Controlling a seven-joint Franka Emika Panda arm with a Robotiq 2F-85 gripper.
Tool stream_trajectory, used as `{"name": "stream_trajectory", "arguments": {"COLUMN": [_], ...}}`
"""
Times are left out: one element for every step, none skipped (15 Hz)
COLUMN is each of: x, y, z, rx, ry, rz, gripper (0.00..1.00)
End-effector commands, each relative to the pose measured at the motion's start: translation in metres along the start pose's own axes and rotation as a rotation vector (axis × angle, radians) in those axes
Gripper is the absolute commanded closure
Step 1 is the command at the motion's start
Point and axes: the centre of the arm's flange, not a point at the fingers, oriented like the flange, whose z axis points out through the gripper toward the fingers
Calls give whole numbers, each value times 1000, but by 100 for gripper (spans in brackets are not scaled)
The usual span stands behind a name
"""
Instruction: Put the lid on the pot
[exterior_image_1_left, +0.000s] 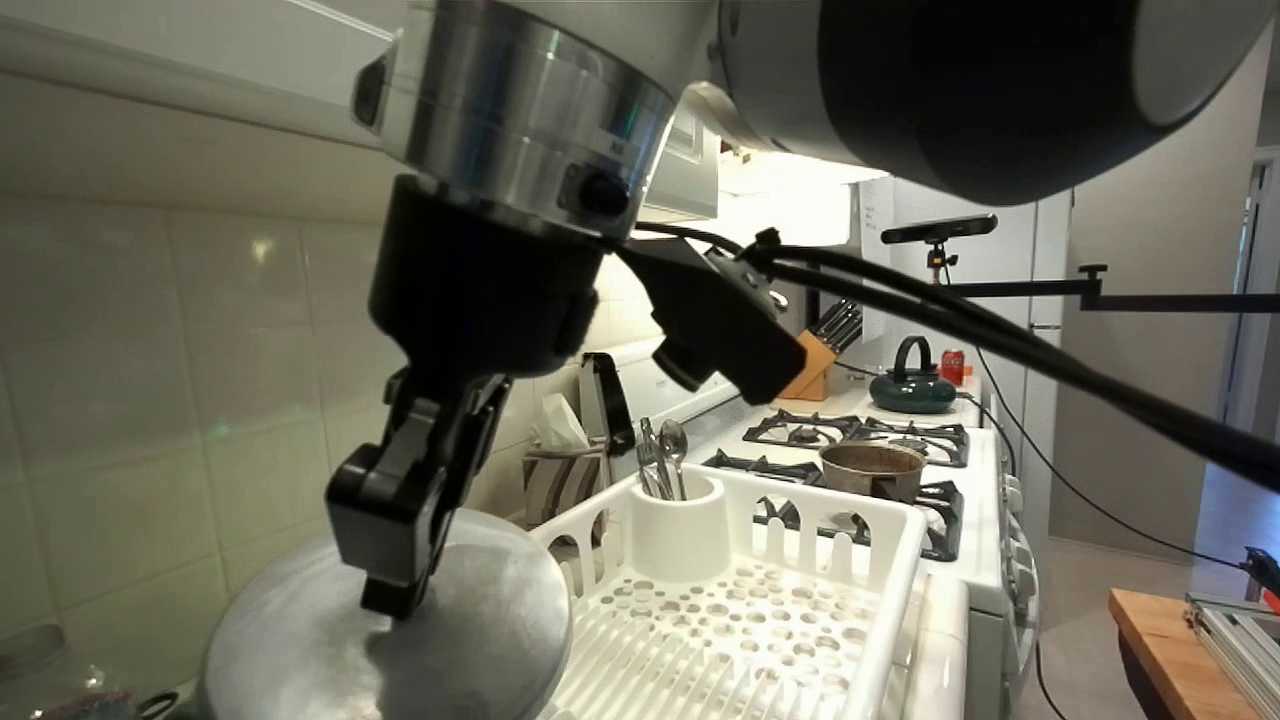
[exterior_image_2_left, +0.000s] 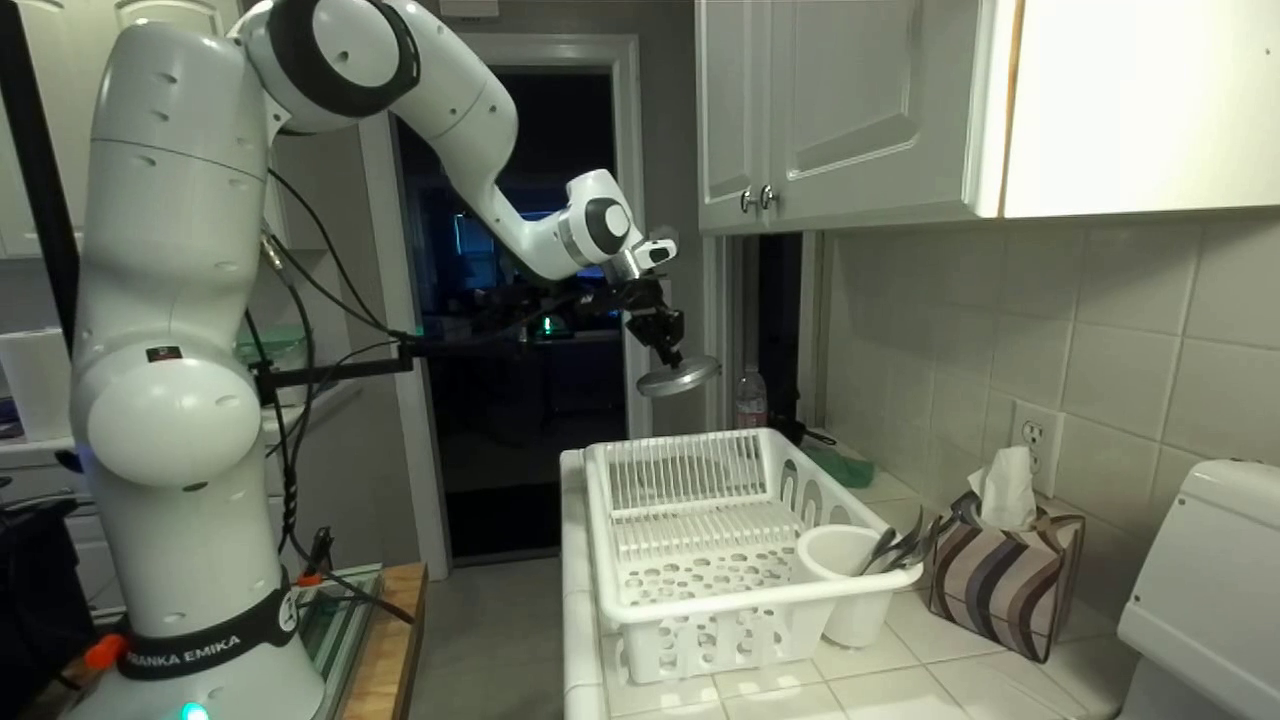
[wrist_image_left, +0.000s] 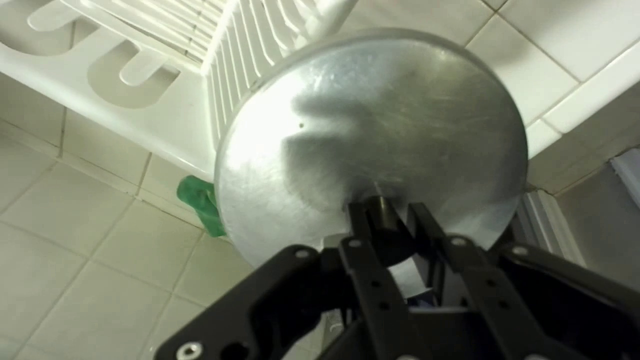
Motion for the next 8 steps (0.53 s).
{"name": "stream_trajectory", "arguments": {"x": [-34,-40,-46,-20,-26,-29,-31,-33], "y": [21,28,33,24,30,33,35,34], "z": [-17,-18,-20,-6,-7,-8,-9,-11], "rx": [-36,-39,-37,-23,-28,-30,-31,-31], "ry": [4,0,-3,-19,-24,-27,-27,-26], "rz": [75,99,118,84,98,104,107,108], "gripper": [94,94,94,75,75,75,75,75]}}
